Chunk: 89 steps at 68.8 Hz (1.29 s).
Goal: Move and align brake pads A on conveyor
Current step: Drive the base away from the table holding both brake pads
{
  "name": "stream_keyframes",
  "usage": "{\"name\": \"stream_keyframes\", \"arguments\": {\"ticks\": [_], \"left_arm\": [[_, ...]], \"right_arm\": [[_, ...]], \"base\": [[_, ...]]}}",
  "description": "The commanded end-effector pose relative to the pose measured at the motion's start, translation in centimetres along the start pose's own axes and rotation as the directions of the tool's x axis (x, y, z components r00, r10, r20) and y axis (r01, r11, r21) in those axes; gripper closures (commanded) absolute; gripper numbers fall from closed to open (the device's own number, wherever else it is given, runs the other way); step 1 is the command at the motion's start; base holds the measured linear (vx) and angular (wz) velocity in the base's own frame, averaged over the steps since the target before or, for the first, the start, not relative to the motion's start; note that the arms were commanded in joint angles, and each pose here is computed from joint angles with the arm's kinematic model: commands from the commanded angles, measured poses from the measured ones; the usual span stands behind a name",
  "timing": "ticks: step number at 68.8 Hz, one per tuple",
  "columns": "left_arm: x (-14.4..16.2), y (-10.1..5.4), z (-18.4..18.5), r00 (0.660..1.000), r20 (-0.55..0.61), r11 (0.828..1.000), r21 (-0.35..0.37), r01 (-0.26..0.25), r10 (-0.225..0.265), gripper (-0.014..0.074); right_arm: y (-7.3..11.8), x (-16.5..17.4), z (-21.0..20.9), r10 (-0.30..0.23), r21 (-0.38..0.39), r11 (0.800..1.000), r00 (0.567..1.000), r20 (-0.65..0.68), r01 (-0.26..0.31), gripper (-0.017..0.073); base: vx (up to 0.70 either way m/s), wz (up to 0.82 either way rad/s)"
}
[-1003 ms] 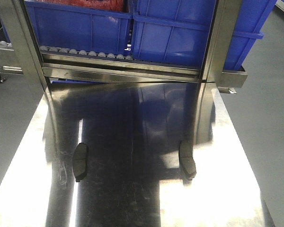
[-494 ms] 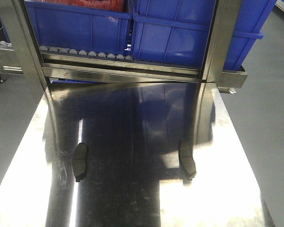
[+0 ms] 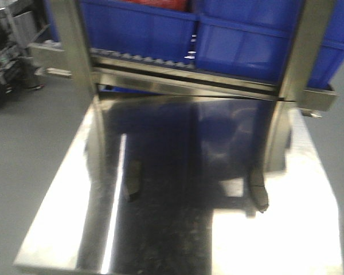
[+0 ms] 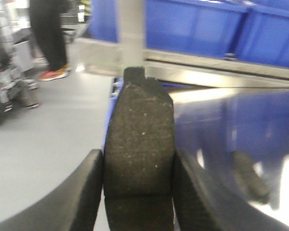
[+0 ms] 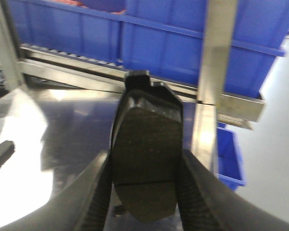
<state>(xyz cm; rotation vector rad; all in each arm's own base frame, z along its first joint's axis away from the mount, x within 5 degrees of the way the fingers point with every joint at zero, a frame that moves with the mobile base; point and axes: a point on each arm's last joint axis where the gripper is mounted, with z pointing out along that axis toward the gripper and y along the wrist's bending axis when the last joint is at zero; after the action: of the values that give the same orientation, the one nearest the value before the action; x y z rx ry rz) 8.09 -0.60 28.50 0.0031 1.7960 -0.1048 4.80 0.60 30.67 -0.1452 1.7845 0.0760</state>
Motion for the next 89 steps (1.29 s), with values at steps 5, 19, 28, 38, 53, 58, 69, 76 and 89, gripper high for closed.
{"name": "stream_keyframes", "arguments": {"ticks": [5, 19, 28, 38, 53, 58, 69, 76, 89], "left_arm": [[-1.83, -0.18, -0.31, 0.993, 0.121, 1.0, 0.015, 0.007, -0.009, 0.0599], [-1.83, -0.17, -0.31, 0.993, 0.121, 1.0, 0.014, 0.007, -0.008, 0.0599], [-1.83, -0.17, -0.31, 0.993, 0.121, 1.0, 0.014, 0.007, -0.008, 0.0599], [-1.84, -0.17, -0.33, 0.992, 0.122, 1.0, 0.014, 0.007, -0.008, 0.0599], [-1.83, -0.17, -0.31, 0.993, 0.121, 1.0, 0.014, 0.007, -0.008, 0.0599], [-1.83, -0.17, -0.31, 0.993, 0.121, 1.0, 0.014, 0.007, -0.008, 0.0599], [-1.83, -0.17, -0.31, 0.993, 0.121, 1.0, 0.014, 0.007, -0.008, 0.0599], [-1.83, -0.17, -0.31, 0.993, 0.121, 1.0, 0.014, 0.007, -0.008, 0.0599], [-1.83, -0.17, -0.31, 0.993, 0.121, 1.0, 0.014, 0.007, -0.008, 0.0599]], "right_arm": [[-0.06, -1.77, -0.38, -0.012, 0.007, 1.0, 0.992, 0.124, 0.012, 0.0569], [-0.06, -1.77, -0.38, -0.012, 0.007, 1.0, 0.992, 0.124, 0.012, 0.0569], [-0.06, -1.77, -0.38, -0.012, 0.007, 1.0, 0.992, 0.124, 0.012, 0.0569], [-0.06, -1.77, -0.38, -0.012, 0.007, 1.0, 0.992, 0.124, 0.011, 0.0569], [-0.06, -1.77, -0.38, -0.012, 0.007, 1.0, 0.992, 0.124, 0.011, 0.0569], [-0.06, -1.77, -0.38, -0.012, 0.007, 1.0, 0.992, 0.124, 0.011, 0.0569], [-0.06, -1.77, -0.38, -0.012, 0.007, 1.0, 0.992, 0.124, 0.011, 0.0569], [-0.06, -1.77, -0.38, -0.012, 0.007, 1.0, 0.992, 0.124, 0.011, 0.0569], [-0.06, -1.77, -0.38, -0.012, 0.007, 1.0, 0.992, 0.124, 0.011, 0.0569]], "base": [[-0.16, 0.63], [-0.21, 0.8], [-0.22, 0.85], [-0.21, 0.81], [-0.2, 0.78], [-0.2, 0.8], [-0.17, 0.84], [-0.14, 0.9], [-0.09, 1.01]]}}
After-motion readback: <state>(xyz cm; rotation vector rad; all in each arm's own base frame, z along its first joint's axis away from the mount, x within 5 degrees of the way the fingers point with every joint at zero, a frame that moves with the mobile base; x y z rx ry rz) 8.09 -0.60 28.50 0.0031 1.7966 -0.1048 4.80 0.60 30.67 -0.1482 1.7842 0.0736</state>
